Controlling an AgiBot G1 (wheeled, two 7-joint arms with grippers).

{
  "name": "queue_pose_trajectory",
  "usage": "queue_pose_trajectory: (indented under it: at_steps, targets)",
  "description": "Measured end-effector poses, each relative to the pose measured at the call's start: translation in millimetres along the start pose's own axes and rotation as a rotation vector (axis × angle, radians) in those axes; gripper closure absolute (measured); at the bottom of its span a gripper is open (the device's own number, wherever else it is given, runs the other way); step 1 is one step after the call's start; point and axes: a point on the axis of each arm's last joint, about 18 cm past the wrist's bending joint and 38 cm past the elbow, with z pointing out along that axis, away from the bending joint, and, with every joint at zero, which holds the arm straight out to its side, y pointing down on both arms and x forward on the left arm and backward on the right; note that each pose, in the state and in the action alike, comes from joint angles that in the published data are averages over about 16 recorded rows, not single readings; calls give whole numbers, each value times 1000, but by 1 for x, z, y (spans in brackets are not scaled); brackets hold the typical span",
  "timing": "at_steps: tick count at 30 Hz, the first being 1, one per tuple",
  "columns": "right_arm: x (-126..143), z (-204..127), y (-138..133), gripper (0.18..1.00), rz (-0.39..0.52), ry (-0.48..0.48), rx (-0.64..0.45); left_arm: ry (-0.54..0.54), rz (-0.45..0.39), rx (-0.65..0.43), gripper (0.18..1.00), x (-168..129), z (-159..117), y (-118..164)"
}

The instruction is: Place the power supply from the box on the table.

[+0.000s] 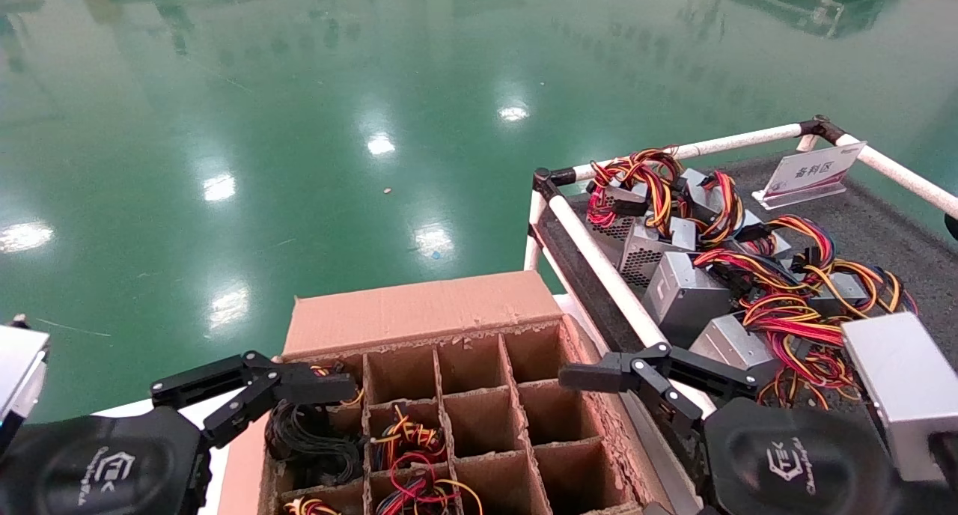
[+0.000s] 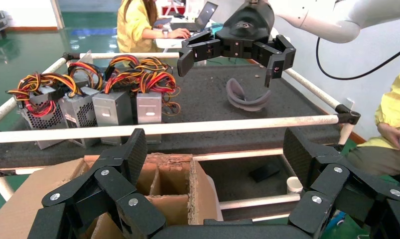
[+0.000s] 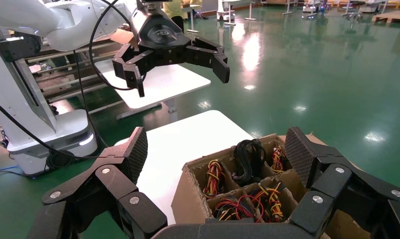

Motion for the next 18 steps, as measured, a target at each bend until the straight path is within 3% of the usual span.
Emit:
queue_pose_trajectory:
  at_steps: [18]
  targets:
    - [0, 0, 0, 179, 0, 0, 0, -1, 0, 1, 226, 0, 0, 0]
